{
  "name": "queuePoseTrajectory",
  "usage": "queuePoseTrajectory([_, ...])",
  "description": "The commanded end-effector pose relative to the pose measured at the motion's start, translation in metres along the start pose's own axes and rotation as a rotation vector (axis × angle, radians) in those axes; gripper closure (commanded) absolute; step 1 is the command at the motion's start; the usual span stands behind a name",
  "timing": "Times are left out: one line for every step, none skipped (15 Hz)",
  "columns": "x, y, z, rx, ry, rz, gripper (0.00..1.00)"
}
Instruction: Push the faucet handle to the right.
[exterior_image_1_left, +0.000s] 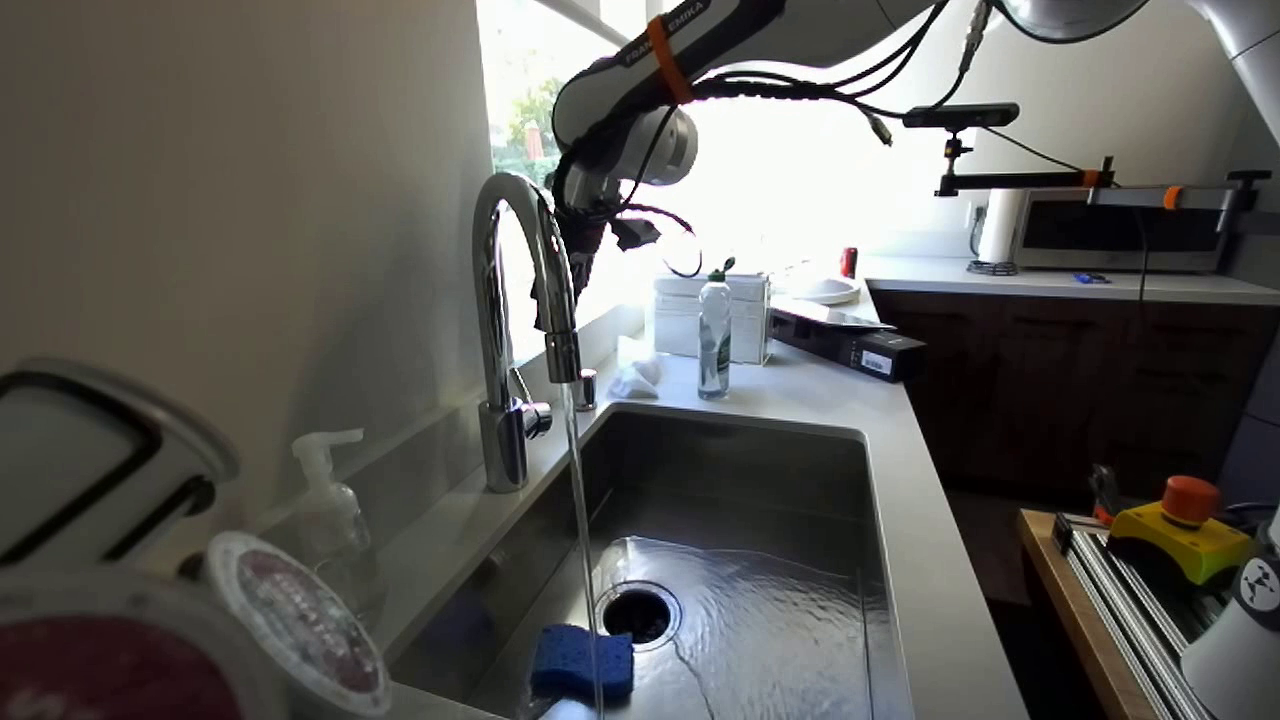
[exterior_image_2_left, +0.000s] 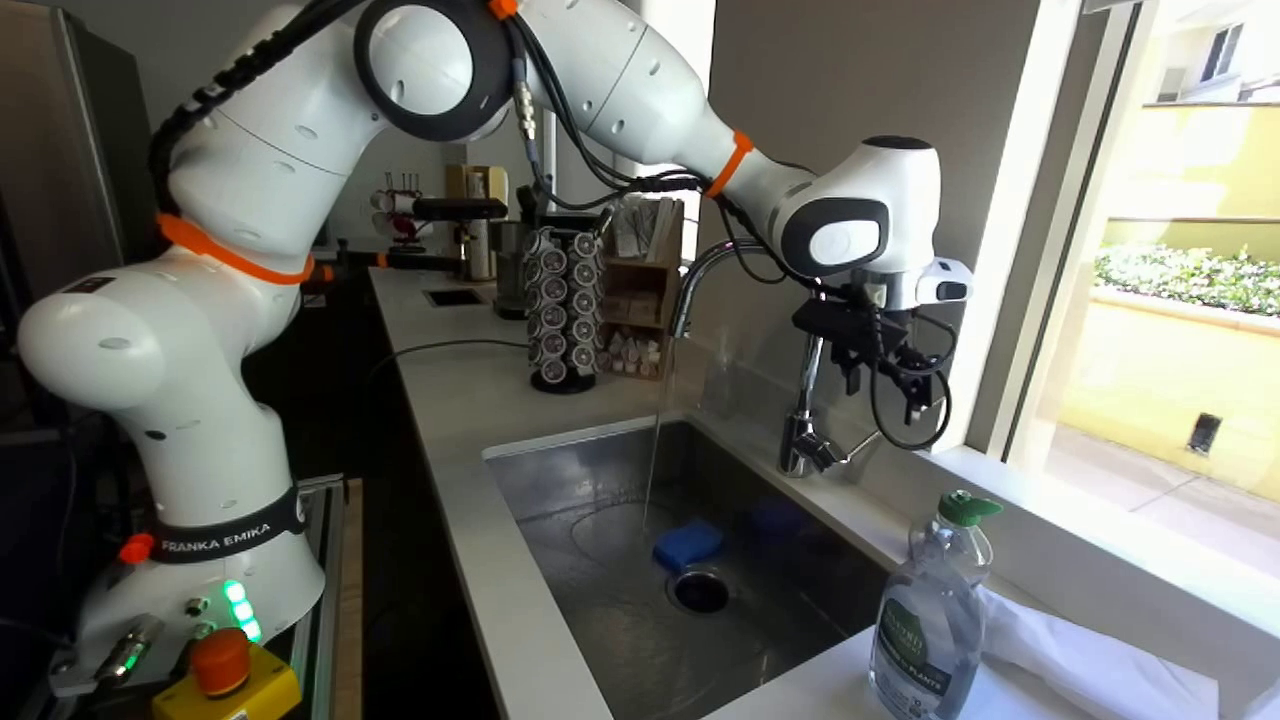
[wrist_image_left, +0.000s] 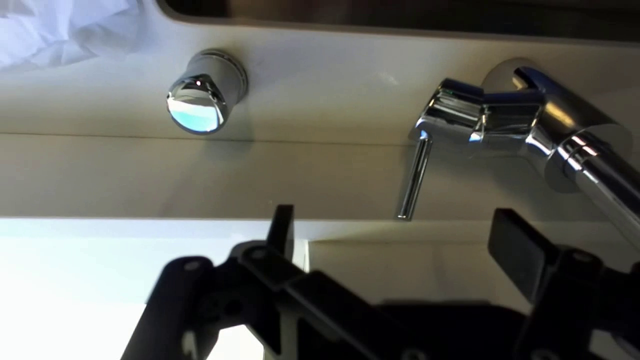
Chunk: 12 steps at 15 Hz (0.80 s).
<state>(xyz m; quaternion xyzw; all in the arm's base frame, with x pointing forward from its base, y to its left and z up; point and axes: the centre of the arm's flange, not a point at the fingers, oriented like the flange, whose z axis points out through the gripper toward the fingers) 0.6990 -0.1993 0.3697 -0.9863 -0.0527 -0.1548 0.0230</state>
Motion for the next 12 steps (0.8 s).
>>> queuePoseTrajectory([-0.024,-0.014,-0.015,-0.01,-0.061,-0.02,0.0])
queuePoseTrajectory([-0.026,-0.015,-0.017,-0.011,-0.07,-0.024,0.0])
queuePoseTrajectory([-0.028,-0.017,-0.019,-0.012,-0.077,-0.028,0.0])
queuePoseTrajectory([-0.031,-0.019,-0.019,-0.011,-0.082,-0.033,0.0])
queuePoseTrajectory([-0.033,-0.02,-0.021,-0.012,-0.084,-0.034,0.0])
queuePoseTrajectory([-0.035,-0.022,-0.022,-0.011,-0.087,-0.036,0.0])
queuePoseTrajectory([-0.037,-0.023,-0.022,-0.01,-0.09,-0.037,0.0])
queuePoseTrajectory([-0.039,-0.024,-0.023,-0.01,-0.091,-0.038,0.0])
queuePoseTrajectory([-0.041,-0.024,-0.022,-0.009,-0.094,-0.033,0.0])
queuePoseTrajectory([-0.025,-0.016,-0.016,-0.007,-0.063,-0.023,0.0])
queuePoseTrajectory([-0.027,-0.017,-0.017,-0.007,-0.067,-0.023,0.0])
queuePoseTrajectory([-0.028,-0.017,-0.017,-0.007,-0.069,-0.022,0.0])
